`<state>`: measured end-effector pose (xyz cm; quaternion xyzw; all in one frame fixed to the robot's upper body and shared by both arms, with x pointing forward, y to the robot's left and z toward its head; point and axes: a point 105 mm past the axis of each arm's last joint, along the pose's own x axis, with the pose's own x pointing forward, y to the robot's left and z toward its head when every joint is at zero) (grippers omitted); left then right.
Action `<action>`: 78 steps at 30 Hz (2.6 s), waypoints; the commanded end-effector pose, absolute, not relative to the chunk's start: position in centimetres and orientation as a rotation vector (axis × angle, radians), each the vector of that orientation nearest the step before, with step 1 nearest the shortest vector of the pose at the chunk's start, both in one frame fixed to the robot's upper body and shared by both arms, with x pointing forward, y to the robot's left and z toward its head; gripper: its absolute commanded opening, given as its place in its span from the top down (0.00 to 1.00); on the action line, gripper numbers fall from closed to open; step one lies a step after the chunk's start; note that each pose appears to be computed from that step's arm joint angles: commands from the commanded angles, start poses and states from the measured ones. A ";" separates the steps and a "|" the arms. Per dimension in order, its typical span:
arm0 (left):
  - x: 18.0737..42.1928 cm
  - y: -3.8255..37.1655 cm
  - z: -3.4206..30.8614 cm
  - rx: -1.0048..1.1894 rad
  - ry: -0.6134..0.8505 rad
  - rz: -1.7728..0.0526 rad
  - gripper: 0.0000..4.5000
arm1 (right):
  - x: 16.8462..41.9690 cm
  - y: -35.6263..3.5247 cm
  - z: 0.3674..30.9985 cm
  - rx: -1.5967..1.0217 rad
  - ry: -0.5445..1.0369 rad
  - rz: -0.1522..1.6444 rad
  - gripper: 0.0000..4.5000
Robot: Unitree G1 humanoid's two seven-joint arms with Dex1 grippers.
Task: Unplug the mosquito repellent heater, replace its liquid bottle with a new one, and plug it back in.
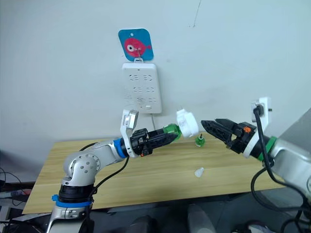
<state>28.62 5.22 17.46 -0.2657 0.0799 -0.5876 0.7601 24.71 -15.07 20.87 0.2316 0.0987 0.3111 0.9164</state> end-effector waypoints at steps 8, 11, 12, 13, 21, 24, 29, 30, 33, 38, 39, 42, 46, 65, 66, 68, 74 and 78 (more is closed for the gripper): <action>29.3 4.3 19.9 -0.694 0.105 -1.256 0.50 | 24.9 -12.5 20.5 0.879 0.109 0.473 0.00; 29.4 4.0 20.3 -0.716 0.102 -1.252 0.50 | 25.5 -11.7 20.4 0.901 0.113 0.470 0.00; 29.4 3.9 20.4 -0.722 0.103 -1.252 0.50 | 25.5 -11.4 20.5 0.909 0.108 0.481 0.00; 29.4 3.9 20.5 -0.726 0.105 -1.251 0.50 | 25.6 -11.2 20.5 0.910 0.106 0.488 0.00; 28.9 3.8 20.3 -0.757 0.147 -1.273 0.50 | 26.1 -10.5 21.1 0.927 0.042 0.547 0.00; 28.9 3.9 20.1 -0.774 0.165 -1.274 0.50 | 26.0 -10.2 21.7 0.940 0.018 0.584 0.00; 28.3 4.0 19.8 -0.807 0.210 -1.309 0.50 | 26.2 -9.6 22.1 0.953 0.011 0.617 0.00; 28.2 4.0 19.8 -0.811 0.215 -1.316 0.50 | 26.3 -9.5 22.2 0.953 0.011 0.620 0.00; 28.0 3.9 19.8 -0.818 0.226 -1.333 0.50 | 26.5 -9.1 22.5 0.951 0.014 0.636 0.00; 27.8 3.9 19.4 -0.807 0.232 -1.333 0.50 | 26.5 -8.5 22.9 0.955 0.024 0.670 0.00; 27.9 4.0 19.3 -0.805 0.232 -1.331 0.50 | 26.5 -8.5 22.9 0.958 0.028 0.671 0.04; 28.1 4.1 19.0 -0.794 0.226 -1.319 0.50 | 26.4 -8.3 23.0 0.969 0.035 0.681 0.20; 28.4 4.1 18.9 -0.798 0.206 -1.302 0.50 | 26.2 -8.0 23.2 0.978 0.047 0.694 0.31; 28.0 4.2 17.3 -0.678 0.226 -1.280 0.06 | 25.9 -8.0 23.1 0.982 0.044 0.677 0.32; 28.0 4.3 17.2 -0.665 0.232 -1.282 0.00 | 25.9 -8.0 23.1 0.980 0.043 0.674 0.32; 27.9 4.5 17.0 -0.651 0.238 -1.280 0.00 | 26.0 -8.1 23.1 0.977 0.041 0.669 0.32; 28.7 7.5 15.9 -0.467 0.214 -1.180 0.00 | 26.4 -8.9 22.8 0.871 0.016 0.619 0.32; 30.4 12.1 15.8 -0.251 0.104 -0.974 0.00 | 26.4 -9.8 23.0 0.670 -0.018 0.603 0.32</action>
